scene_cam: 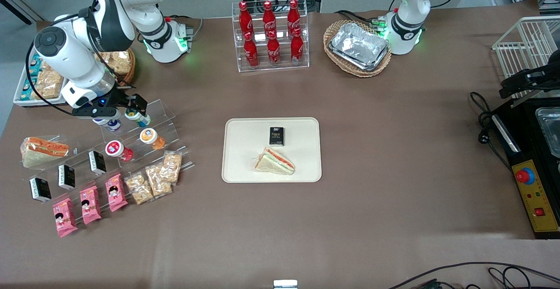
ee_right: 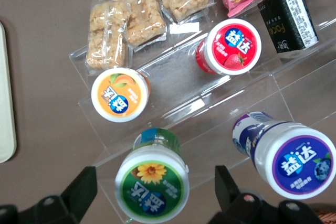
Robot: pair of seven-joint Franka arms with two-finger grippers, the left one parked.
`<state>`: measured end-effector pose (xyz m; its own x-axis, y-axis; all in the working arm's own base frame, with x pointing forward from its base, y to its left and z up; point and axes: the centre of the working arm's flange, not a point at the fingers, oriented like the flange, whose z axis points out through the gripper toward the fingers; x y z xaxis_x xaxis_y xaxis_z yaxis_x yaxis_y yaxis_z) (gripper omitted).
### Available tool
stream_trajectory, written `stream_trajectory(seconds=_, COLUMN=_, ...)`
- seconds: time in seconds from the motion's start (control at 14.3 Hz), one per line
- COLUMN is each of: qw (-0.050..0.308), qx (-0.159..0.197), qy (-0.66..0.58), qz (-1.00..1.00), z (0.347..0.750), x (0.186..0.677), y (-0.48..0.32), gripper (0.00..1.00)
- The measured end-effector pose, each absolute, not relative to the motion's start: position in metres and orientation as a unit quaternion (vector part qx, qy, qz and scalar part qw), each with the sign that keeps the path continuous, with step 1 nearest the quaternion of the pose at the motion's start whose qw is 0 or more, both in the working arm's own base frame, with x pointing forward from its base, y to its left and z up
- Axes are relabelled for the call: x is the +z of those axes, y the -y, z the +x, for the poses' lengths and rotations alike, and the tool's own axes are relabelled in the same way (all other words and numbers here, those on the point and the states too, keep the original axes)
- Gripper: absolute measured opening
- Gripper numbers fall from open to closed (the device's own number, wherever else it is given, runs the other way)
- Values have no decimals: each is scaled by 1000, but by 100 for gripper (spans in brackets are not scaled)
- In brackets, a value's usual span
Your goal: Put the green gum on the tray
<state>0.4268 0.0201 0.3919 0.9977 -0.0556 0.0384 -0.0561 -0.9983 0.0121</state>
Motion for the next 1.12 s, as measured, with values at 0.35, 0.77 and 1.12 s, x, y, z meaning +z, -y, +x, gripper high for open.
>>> stream_trajectory(seconds=0.35, qw=7, qx=12, qy=27, qz=1000, z=423, x=386, y=-20, gripper=100)
stream_trajectory(seconds=0.77, qw=7, qx=12, qy=27, qz=1000, z=424, x=381, y=-21, gripper=95)
stream_trajectory(seconds=1.12, qw=7, qx=14, qy=27, qz=1000, z=423, x=376, y=-21, gripper=78)
